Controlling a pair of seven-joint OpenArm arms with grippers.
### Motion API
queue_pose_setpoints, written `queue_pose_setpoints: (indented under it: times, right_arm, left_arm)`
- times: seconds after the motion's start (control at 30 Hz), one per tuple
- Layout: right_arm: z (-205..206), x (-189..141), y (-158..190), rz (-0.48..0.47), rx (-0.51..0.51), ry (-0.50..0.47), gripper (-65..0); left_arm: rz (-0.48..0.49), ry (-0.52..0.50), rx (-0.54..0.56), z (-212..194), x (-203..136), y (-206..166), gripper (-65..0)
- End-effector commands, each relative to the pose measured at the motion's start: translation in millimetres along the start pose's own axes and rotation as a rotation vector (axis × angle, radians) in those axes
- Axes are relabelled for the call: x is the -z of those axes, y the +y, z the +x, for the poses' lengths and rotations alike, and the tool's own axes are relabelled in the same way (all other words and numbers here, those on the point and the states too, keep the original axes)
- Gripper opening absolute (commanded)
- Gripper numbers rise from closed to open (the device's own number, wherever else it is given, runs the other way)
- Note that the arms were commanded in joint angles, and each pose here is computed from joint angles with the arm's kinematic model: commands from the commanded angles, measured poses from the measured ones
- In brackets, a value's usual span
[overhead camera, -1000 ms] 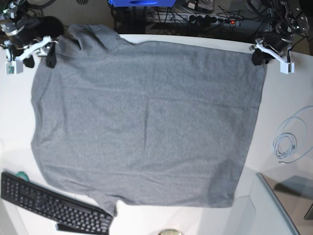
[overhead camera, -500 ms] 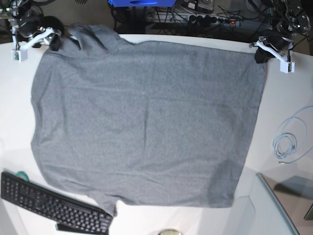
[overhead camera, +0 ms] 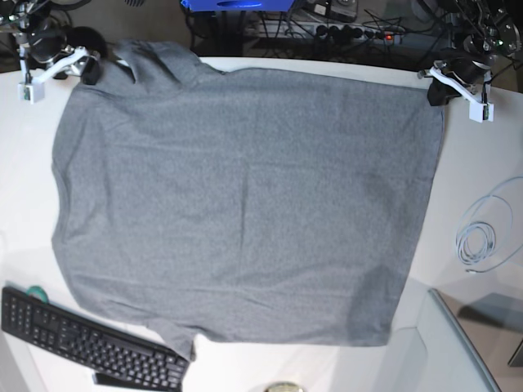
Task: Layout the t-shirt on the table in an organized manner, then fold the t-shirt properly
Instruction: 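Pull the shirt's collar edge away from the hem with both grippers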
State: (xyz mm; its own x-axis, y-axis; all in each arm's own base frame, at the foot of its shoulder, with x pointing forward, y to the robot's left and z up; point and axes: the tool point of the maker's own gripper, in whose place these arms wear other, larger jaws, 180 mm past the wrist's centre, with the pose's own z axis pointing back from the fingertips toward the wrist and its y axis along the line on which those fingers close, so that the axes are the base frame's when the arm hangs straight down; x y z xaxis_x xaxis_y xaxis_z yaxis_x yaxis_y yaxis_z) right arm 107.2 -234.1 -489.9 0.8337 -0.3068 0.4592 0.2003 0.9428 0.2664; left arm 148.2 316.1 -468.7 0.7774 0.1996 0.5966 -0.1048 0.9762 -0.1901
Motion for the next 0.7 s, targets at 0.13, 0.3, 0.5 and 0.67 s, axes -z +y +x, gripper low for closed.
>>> queue_pose_setpoints:
  times: [0.13, 0.3, 0.5, 0.67]
  right_arm:
    - [4, -5, -3, -0.004, -0.011, -0.013, -18.6]
    - [0, -2, 4, 0.012, -0.007, -0.005, -21.0]
    - [-19, -4, 12, 0.021, 0.003, 0.073, -21.2]
    - [-19, -2, 18, 0.036, -0.011, 0.081, -21.3]
  left_arm:
    - [0.003, -0.032, 0.018, 12, -5, 5, -65.0]
    - [0.003, -0.031, 0.017, 11, -5, 5, -65.0]
    - [0.015, -0.015, 0.037, 9, -5, 6, -65.0]
    - [0.033, 0.014, 0.068, 4, -3, 8, -65.0]
